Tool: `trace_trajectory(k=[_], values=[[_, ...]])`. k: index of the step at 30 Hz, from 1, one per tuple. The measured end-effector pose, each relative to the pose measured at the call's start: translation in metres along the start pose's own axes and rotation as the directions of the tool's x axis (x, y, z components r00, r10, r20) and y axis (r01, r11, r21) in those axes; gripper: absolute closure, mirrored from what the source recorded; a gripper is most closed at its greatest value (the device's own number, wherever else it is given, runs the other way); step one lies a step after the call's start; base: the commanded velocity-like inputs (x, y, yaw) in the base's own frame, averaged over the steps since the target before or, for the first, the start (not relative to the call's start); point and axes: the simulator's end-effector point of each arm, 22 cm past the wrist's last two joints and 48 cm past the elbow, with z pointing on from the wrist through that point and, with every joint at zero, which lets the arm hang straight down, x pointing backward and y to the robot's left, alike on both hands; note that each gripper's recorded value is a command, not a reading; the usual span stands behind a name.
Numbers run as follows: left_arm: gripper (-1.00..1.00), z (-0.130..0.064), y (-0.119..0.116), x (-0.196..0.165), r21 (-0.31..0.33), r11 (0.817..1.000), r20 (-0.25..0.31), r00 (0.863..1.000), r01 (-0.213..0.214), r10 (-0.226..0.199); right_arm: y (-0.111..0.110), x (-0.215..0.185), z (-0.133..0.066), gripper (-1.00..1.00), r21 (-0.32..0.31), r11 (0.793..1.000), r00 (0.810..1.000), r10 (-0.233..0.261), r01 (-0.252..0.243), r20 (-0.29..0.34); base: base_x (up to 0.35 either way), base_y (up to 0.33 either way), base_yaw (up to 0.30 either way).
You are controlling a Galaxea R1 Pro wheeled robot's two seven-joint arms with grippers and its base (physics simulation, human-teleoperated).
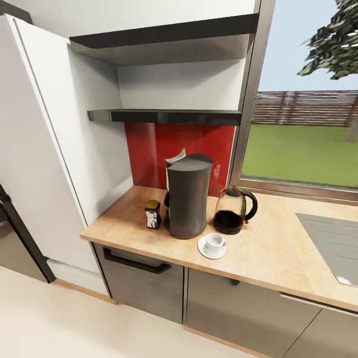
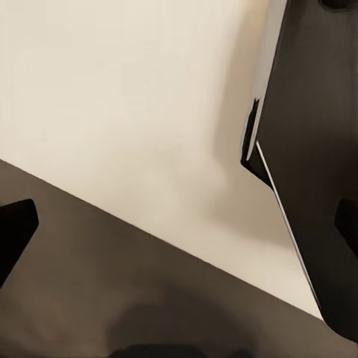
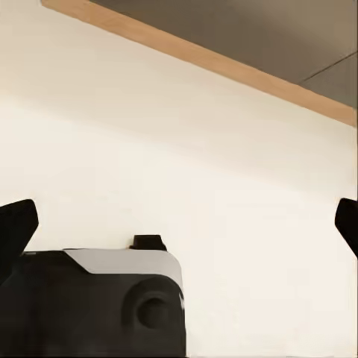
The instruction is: Set up a coffee station on the kitchen countertop: keep the coffee maker on the countertop, move the bottle of coffee from the kitchen shelf to the counter next to the coffee maker, place a paper coffee filter on top of the coffee maker, put the saucer next to the coffee maker with the coffee cup on the saucer, and place the electric kettle next to the coffee maker.
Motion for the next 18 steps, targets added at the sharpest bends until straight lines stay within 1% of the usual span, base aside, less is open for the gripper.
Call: trace_trajectory(k=[1, 2, 3, 4, 5, 6, 7, 9, 10, 12, 13, 15, 18], values=[[-1.0, 0.0, 0.0, 0.0, 0.0, 1.0, -0.001, 1.0, -0.001, 0.001, 0.002, 0.008, -0.001, -1.0, -0.009, 1.0, 1.0, -0.009, 0.009, -0.023, 0.0, 0.0, 0.0], [-1.0, 0.0, 0.0, 0.002, 0.001, 1.0, -0.003, 1.0, -0.003, 0.003, 0.007, 0.023, -0.003, -1.0, -0.032, 0.999, 0.998, -0.025, 0.023, -0.066, 0.0, 0.0, 0.0], [-1.0, 0.0, 0.0, 0.003, 0.001, 1.0, -0.004, 1.0, -0.004, 0.004, 0.013, 0.037, -0.006, -1.0, -0.062, 0.998, 0.993, -0.041, 0.034, -0.107, 0.0, 0.0, 0.0], [-1.0, 0.0, -0.001, 0.003, 0.002, 1.0, -0.005, 1.0, -0.004, 0.004, 0.015, 0.043, -0.007, -1.0, -0.077, 0.996, 0.991, -0.049, 0.04, -0.128, 0.0, 0.0, 0.0], [-1.0, 0.0, -0.001, 0.004, 0.002, 1.0, -0.008, 1.0, -0.002, 0.002, 0.017, 0.056, -0.009, -1.0, -0.104, 0.993, 0.984, -0.065, 0.048, -0.168, 0.0, 0.0, 0.0], [-1.0, 0.0, 0.0, 0.005, 0.002, 1.0, -0.01, 1.0, 0.001, -0.001, 0.014, 0.068, -0.01, -1.0, -0.122, 0.991, 0.975, -0.081, 0.057, -0.206, 0.0, 0.0, 0.0], [-1.0, 0.0, -0.001, 0.006, 0.002, 1.0, -0.011, 1.0, 0.002, -0.002, 0.011, 0.073, -0.01, -1.0, -0.13, 0.99, 0.97, -0.09, 0.062, -0.224, 0.0, 0.0, 0.0], [-1.0, 0.0, -0.001, 0.007, 0.003, 1.0, -0.016, 1.0, 0.005, -0.005, 0.002, 0.092, -0.011, -1.0, -0.155, 0.985, 0.951, -0.115, 0.072, -0.288, 0.0, 0.0, 0.0], [-1.0, 0.0, -0.001, 0.008, 0.003, 1.0, -0.018, 1.0, 0.006, -0.006, 0.0, 0.096, -0.012, -1.0, -0.16, 0.984, 0.946, -0.12, 0.074, -0.302, 0.0, 0.0, 0.0], [-1.0, 0.0, -0.001, 0.011, 0.003, 1.0, -0.023, 1.0, 0.006, -0.006, -0.004, 0.108, -0.015, -1.0, -0.173, 0.982, 0.927, -0.135, 0.077, -0.349, 0.0, 0.0, 0.0], [-1.0, 0.0, -0.001, 0.011, 0.003, 1.0, -0.024, 1.0, 0.006, -0.006, -0.004, 0.111, -0.016, -1.0, -0.176, 0.981, 0.923, -0.139, 0.079, -0.36, 0.0, 0.0, 0.0], [-1.0, 0.0, -0.001, 0.012, 0.003, 1.0, -0.027, 1.0, 0.005, -0.005, -0.006, 0.119, -0.019, -1.0, -0.183, 0.98, 0.906, -0.151, 0.083, -0.395, 0.0, 0.0, 0.0], [-1.0, 0.0, -0.001, 0.013, 0.003, 1.0, -0.028, 1.0, 0.005, -0.005, -0.006, 0.125, -0.022, -1.0, -0.187, 0.978, 0.894, -0.16, 0.088, -0.419, 0.0, 0.0, 0.0]])
